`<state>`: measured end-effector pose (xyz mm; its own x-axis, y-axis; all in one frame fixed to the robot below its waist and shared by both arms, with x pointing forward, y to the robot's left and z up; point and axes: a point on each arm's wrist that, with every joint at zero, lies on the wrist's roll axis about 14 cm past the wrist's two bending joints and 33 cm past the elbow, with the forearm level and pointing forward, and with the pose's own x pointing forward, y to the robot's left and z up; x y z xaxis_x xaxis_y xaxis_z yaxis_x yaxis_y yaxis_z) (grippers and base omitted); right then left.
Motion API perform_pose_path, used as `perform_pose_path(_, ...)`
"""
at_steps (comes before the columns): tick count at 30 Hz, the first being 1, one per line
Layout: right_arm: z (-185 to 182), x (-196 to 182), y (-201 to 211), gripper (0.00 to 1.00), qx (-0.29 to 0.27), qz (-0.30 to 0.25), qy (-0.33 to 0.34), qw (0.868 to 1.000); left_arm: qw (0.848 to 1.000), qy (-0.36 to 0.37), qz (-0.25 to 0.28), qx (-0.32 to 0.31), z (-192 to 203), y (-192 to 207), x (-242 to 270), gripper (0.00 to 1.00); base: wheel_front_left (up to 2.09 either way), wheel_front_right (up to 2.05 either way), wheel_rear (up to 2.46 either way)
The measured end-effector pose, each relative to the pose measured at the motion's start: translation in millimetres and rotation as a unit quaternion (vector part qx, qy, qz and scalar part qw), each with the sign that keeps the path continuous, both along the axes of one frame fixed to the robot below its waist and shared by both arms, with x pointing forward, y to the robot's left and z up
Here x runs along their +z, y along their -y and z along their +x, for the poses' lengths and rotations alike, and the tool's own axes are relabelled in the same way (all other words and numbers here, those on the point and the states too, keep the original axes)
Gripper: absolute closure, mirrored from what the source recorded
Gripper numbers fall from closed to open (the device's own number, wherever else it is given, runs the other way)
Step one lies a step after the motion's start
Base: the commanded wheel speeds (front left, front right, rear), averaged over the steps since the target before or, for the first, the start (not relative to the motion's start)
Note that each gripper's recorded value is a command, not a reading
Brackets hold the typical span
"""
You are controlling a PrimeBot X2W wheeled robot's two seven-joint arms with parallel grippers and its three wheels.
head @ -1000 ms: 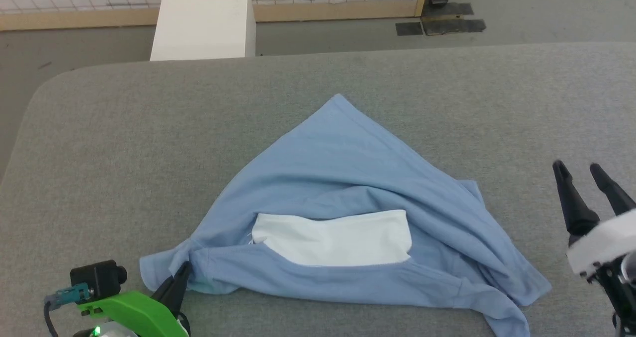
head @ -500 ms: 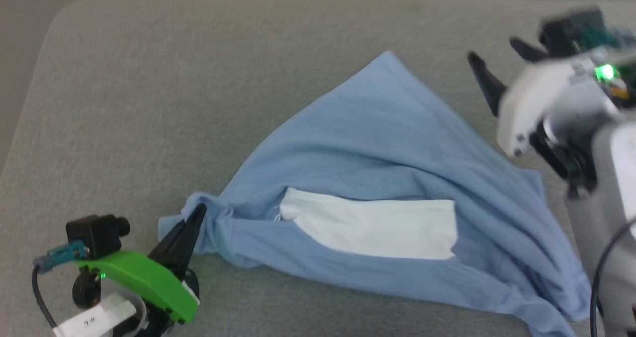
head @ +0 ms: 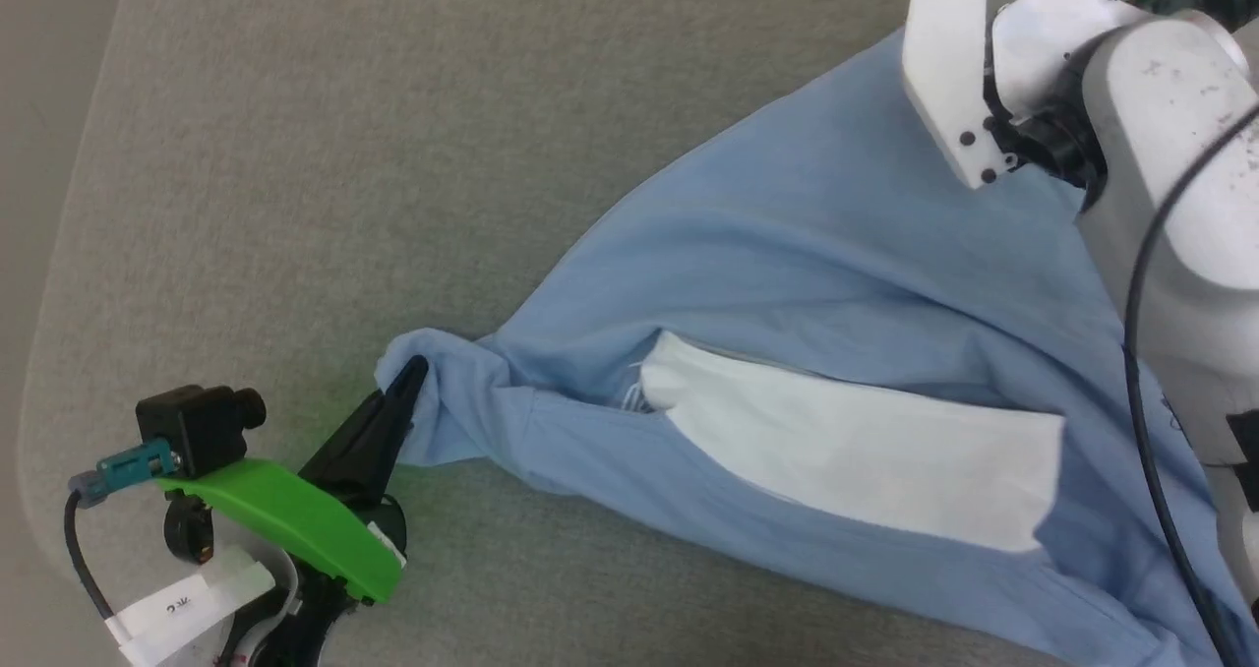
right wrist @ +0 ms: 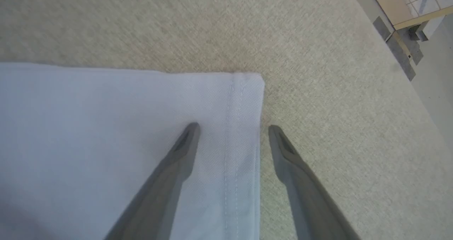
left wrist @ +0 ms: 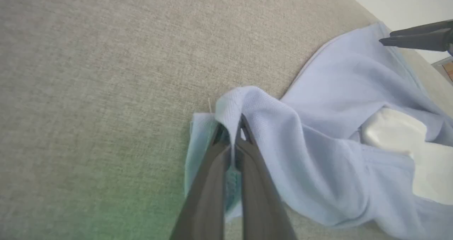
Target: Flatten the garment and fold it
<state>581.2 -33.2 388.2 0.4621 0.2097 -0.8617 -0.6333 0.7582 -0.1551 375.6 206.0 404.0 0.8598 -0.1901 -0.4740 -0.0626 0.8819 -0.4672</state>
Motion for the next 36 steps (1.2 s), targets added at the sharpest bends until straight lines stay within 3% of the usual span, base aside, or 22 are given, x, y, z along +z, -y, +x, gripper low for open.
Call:
perform_pose_path(6, -0.4, -20.9, -15.4, 0.00, 0.013, -0.022, -0.057, 0.998, 0.999, -0.024, 0.013, 0.022, -9.1, -15.2, -13.3, 1.00, 0.00, 0.00, 0.00)
perform_pose_path(8, 0.7, -20.7, -19.8, 1.00, 0.013, -0.011, -0.060, 0.998, 0.999, -0.028, 0.015, 0.026, -10.4, -17.6, -15.4, 1.00, 0.00, 0.00, 0.00)
perform_pose_path(17, 3.0, 6.8, -22.8, 1.00, -0.010, 0.070, -0.007, 0.997, 0.999, -0.020, 0.018, 0.028, -11.1, -18.2, -9.5, 1.00, 0.00, 0.00, 0.00)
perform_pose_path(24, 1.7, 79.9, 4.8, 1.00, -0.049, 0.169, 0.102, 0.979, 0.999, 0.001, 0.024, 0.024, -14.1, -12.3, 10.8, 1.00, 0.00, 0.00, 0.00)
perform_pose_path(30, -43.4, 116.0, 66.0, 1.00, -0.114, 0.225, 0.164, 0.954, 1.000, 0.023, 0.016, 0.011, -18.4, 5.9, 30.1, 1.00, 0.00, 0.00, 0.00)
perform_pose_path(36, -121.8, 104.3, 128.6, 1.00, -0.212, 0.247, 0.161, 0.932, 0.999, 0.046, 0.007, -0.010, -21.1, 27.1, 47.4, 1.00, 0.00, 0.00, 0.00)
